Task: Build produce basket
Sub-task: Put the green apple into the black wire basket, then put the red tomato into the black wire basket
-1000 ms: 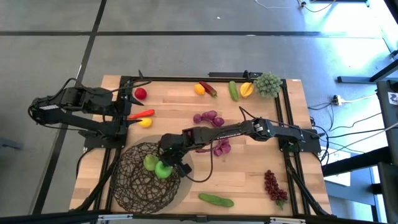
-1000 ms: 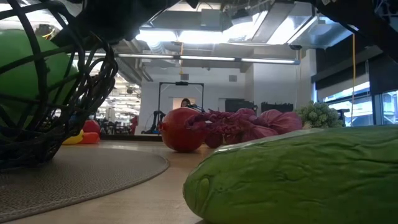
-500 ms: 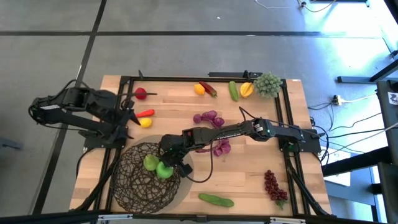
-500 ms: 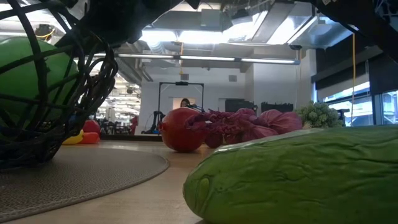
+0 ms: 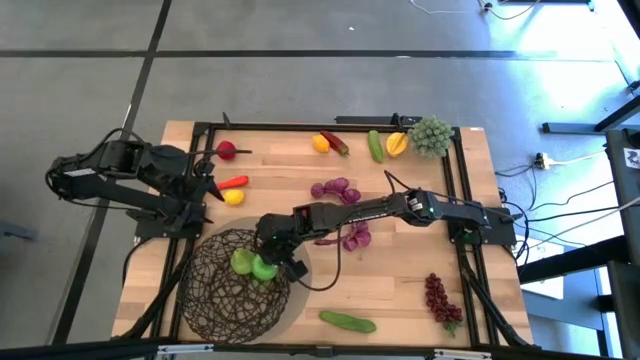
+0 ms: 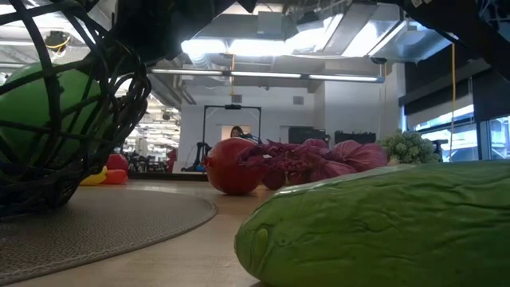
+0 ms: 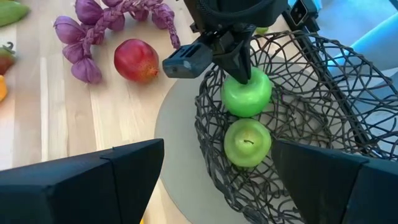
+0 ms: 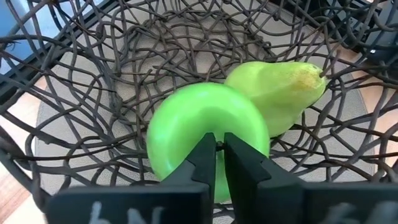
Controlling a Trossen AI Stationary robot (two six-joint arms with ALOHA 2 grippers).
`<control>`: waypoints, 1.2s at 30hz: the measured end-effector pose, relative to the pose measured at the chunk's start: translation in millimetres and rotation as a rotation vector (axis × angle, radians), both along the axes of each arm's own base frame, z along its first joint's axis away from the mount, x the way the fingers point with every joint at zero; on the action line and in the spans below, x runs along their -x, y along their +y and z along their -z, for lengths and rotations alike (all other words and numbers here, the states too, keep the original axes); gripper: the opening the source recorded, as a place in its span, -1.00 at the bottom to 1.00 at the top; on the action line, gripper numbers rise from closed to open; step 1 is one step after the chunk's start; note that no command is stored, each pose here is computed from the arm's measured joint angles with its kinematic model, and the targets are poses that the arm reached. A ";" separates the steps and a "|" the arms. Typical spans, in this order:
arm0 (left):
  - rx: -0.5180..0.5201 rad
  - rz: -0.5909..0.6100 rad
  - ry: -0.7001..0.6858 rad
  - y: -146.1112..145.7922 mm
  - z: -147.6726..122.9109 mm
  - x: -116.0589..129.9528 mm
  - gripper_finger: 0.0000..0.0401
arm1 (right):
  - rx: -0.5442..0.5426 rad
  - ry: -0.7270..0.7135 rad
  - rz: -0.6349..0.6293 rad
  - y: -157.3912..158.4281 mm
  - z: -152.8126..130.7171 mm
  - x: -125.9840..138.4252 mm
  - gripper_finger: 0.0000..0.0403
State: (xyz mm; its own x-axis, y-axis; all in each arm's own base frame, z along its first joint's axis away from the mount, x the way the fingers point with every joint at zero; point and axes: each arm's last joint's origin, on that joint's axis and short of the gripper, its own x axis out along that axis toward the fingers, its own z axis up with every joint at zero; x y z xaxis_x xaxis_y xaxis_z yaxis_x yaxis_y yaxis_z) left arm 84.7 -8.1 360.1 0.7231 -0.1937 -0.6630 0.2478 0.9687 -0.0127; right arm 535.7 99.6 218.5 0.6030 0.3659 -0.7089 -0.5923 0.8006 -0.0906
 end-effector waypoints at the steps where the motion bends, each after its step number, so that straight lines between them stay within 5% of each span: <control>1: 0.000 0.000 0.000 0.0 0.0 0.0 0.45 | 0.000 -0.001 0.000 0.1 -0.1 0.0 -0.84; 21: 0.019 -0.018 0.006 0.0 0.0 0.1 0.45 | 0.002 -0.041 0.017 -1.2 -8.5 -2.2 -0.68; 30: 0.029 -0.030 0.009 0.1 0.1 0.8 0.45 | 0.086 -0.115 0.177 -11.8 -61.1 15.0 -0.68; 36: 0.021 -0.217 0.023 4.2 0.7 0.0 0.45 | 0.121 -0.157 0.390 -28.4 -114.5 41.5 -0.68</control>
State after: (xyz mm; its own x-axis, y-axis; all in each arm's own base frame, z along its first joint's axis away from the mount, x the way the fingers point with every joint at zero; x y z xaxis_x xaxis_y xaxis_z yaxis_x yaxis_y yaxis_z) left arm 84.7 -3.9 359.3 0.7344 -0.0493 -0.6769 0.0328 0.9988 -0.0371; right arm 494.1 71.2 333.1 0.7836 0.0090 -0.6212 -0.2191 0.9397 -0.2627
